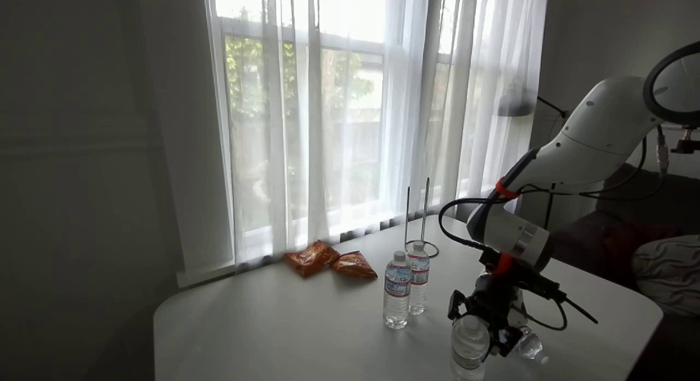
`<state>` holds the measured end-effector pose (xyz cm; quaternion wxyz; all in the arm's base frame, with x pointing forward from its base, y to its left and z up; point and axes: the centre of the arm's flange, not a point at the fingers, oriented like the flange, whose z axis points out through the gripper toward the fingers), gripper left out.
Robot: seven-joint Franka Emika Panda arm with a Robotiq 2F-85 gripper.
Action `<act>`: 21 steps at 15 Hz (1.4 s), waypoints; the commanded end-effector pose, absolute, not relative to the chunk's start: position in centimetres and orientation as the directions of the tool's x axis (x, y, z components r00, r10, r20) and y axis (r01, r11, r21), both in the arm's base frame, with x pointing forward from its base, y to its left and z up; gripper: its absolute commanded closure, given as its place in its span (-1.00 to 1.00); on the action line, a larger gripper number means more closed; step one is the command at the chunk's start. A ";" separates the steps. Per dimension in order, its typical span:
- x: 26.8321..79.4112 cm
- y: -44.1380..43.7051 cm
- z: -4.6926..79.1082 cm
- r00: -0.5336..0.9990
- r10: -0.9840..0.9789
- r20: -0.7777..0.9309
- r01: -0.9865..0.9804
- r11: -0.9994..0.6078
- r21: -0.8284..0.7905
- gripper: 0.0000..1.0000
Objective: Pick up the the fallen water bottles one by one and place them the right way up on the table
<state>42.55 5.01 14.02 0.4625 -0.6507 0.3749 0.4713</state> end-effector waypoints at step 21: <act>47.5 6.2 10.6 0.185 0.083 -0.979 -0.897 -0.393 -0.203 -0.57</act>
